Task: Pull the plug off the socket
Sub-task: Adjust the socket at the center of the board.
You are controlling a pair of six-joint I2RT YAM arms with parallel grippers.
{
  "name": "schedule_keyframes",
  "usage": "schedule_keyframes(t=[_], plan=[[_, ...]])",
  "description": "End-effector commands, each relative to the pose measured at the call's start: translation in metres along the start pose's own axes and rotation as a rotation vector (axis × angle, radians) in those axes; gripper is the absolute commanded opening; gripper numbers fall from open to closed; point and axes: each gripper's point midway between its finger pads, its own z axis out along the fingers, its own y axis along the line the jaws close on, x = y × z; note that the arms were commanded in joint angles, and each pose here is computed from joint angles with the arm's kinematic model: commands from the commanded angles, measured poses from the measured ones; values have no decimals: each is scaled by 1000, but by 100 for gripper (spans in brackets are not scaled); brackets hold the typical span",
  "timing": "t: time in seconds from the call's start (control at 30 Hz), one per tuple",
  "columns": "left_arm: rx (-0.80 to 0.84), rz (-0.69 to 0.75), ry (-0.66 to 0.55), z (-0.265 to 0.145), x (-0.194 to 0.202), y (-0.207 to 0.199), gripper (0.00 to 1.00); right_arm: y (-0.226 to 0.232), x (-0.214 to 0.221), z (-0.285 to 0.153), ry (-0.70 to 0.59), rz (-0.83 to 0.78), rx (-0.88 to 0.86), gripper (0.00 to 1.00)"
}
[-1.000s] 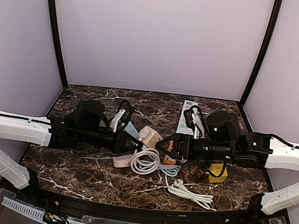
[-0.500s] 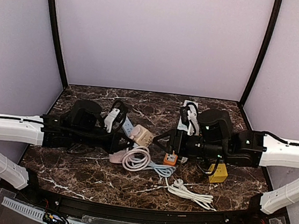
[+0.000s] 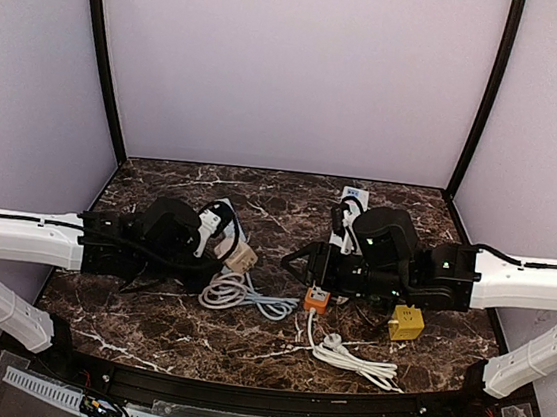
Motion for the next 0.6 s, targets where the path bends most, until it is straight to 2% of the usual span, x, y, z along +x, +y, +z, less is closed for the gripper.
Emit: schedule_keyframes(t=[0.0,0.03,0.2,0.33,0.47,0.57], plan=[[74,4,32,15,-1,-32,6,-13,5,1,-6,12,48,62],[81,5,44,19,1,-37,9,-14,6,1,-4,14,51,63],[123,32,103,36,9,-62,12,-19,8,2,-2,21,65,63],[176,27,130,41,15,-78,19,-29,12,4,-3,34,94,64],[339,11,137,38,21,-106,35,-37,17,5,2,61,116,65],[417,-7,155,35,28,-117,54,-38,19,5,8,73,114,66]])
